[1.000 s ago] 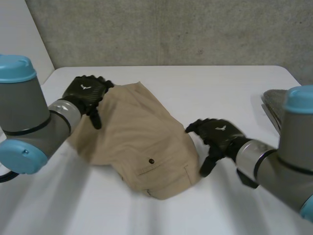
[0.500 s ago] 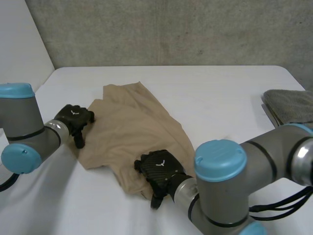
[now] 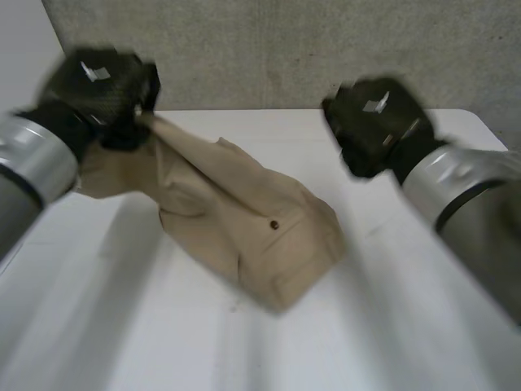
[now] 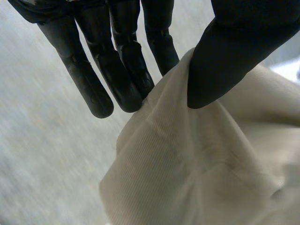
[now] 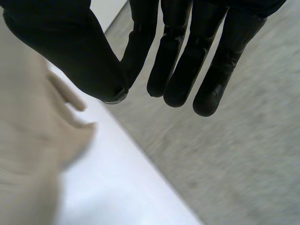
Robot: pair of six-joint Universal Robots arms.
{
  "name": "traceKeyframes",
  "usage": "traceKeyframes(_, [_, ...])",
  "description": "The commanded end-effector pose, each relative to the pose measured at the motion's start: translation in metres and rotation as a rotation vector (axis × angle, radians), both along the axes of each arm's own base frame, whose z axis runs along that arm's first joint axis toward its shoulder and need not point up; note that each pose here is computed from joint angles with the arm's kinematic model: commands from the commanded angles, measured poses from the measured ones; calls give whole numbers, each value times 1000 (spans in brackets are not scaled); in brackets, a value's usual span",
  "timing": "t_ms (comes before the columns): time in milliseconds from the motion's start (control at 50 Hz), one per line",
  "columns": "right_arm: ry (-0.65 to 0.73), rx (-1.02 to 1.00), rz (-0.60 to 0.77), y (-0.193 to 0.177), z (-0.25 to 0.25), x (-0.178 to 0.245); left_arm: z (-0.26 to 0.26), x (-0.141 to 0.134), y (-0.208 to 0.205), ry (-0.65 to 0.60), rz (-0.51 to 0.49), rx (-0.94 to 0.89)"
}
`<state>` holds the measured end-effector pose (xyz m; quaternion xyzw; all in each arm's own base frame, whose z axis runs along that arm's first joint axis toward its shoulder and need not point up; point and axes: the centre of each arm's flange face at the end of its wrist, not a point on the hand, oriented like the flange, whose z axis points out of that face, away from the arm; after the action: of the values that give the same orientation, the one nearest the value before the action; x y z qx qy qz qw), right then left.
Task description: Fold the laundry.
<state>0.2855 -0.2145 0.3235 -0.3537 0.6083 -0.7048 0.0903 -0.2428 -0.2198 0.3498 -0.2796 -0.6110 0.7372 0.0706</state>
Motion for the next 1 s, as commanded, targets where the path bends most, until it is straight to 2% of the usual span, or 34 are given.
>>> traceKeyframes(20, [-48, -94, -26, -12, 62, -21, 46, 10, 27, 159, -23, -79])
traceKeyframes(100, [-29, -58, -24, -20, 62, -20, 42, 7, 23, 196, -35, -38])
traceKeyframes(220, [54, 179, -12, -45, -4, -3, -1, -9, -2, 148, -40, 106])
traceKeyframes(300, [-36, 448, -5, -36, -55, 5, -31, -14, -21, 111, 4, 194])
traceKeyframes(420, [-201, 677, -49, -36, -108, 6, -38, -17, -24, 98, 38, 211])
traceKeyframes(480, [-182, 749, -45, -29, -129, 8, -34, -16, -23, 103, 37, 200])
traceKeyframes(580, [-129, 752, -24, -11, -142, 9, -33, -16, -22, 103, 35, 193])
traceKeyframes(720, [-175, 644, 36, 20, -98, -2, -36, -19, -26, 98, 32, 198])
traceKeyframes(840, [-131, 716, 122, 59, -112, 6, -45, -23, -39, 88, 39, 222])
traceKeyframes(900, [-95, 722, 203, 85, -120, 23, -44, -25, -41, 92, 38, 215])
traceKeyframes(1000, [-94, 744, 209, 92, -143, 42, -41, -26, -43, 100, 37, 206])
